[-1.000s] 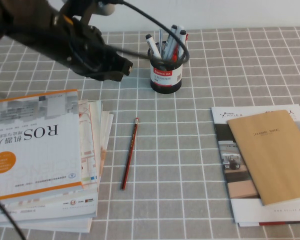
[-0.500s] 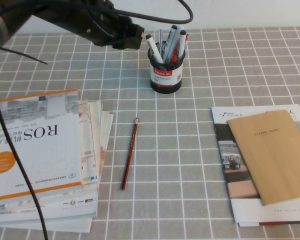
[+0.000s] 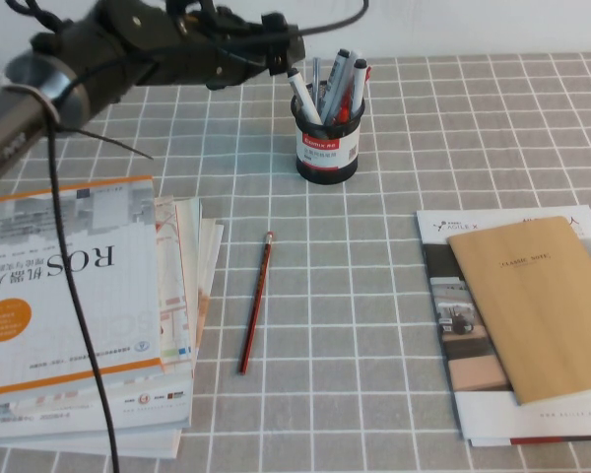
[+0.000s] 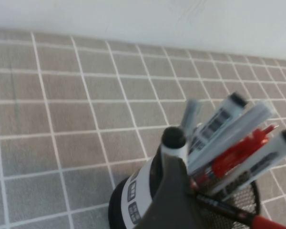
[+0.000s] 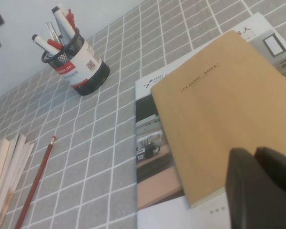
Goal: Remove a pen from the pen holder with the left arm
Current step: 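Take a marker out of the pen holder and lay it on the table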
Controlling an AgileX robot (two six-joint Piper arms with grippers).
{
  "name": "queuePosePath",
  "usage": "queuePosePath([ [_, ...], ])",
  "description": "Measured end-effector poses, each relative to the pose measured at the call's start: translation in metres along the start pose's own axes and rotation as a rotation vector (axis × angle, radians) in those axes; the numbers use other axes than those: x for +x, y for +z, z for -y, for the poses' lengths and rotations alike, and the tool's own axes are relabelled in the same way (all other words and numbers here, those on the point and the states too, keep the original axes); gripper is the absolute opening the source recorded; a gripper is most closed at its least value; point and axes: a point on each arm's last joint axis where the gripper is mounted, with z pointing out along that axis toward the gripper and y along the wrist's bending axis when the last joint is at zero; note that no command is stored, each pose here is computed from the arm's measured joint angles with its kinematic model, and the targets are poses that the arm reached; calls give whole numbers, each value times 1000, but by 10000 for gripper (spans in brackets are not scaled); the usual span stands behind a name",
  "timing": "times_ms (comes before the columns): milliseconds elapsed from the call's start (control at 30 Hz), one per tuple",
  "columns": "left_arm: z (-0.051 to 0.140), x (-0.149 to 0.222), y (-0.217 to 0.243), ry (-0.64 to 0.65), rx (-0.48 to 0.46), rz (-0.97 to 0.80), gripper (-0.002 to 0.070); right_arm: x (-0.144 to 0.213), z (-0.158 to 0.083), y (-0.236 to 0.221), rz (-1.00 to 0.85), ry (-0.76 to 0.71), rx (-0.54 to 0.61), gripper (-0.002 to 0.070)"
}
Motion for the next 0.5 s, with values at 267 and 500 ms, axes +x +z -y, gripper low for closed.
queuePosePath([
  [267,-17,26,39,-81,50,14,439,0,0,0,0,-10,0,-13],
  [500,-27,30,51,-112,30,93,427,0,0,0,0,-10,0,-13],
])
